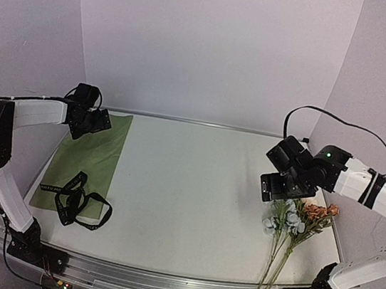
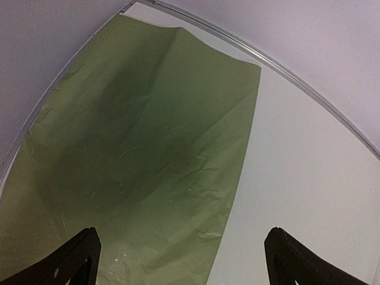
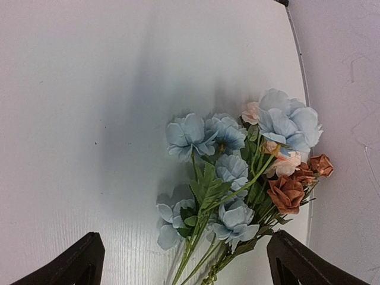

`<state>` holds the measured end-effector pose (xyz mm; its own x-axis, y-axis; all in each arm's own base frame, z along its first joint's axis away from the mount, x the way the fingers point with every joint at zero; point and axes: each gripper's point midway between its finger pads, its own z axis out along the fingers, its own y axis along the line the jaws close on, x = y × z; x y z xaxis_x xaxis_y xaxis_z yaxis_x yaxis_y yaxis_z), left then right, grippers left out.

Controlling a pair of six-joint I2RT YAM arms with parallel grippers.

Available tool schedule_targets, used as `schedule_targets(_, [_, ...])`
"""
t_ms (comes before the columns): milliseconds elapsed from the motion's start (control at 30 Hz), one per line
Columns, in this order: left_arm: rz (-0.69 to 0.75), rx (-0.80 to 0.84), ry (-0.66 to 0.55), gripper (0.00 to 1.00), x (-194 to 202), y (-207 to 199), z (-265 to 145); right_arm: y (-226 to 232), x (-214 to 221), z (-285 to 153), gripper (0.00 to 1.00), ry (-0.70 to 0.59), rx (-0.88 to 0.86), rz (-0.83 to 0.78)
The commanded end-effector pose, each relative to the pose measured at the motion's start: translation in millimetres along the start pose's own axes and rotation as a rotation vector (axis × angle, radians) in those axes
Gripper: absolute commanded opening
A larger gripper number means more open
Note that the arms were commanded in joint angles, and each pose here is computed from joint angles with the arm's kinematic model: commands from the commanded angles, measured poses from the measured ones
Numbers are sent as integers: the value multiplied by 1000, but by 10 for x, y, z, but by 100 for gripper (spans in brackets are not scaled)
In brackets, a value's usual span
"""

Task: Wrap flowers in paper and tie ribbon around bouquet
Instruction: Move the folded wrapping paper to the center of the board.

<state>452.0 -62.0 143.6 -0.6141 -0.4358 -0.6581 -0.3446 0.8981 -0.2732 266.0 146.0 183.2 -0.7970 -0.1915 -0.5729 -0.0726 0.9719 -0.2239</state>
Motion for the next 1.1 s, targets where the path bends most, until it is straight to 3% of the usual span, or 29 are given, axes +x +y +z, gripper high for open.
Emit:
schedule_targets(0, [-62, -5, -19, 100, -185, 68, 309, 105, -99, -15, 98, -3, -40, 25])
schedule_targets(233, [-75, -14, 86, 100, -1, 138, 848, 213, -81, 72, 98, 20, -59, 4])
schedule_targets(567, [-106, 90, 255, 100, 523, -129, 1117, 240, -43, 163, 98, 37, -55, 10])
schedule_targets(867, [-146, 234, 343, 100, 1047, -969, 975, 239, 21, 238, 98, 63, -45, 21])
schedule_targets(1067, [-111, 433, 417, 100, 1428, -1952, 724, 300, 45, 330, 98, 116, -71, 81])
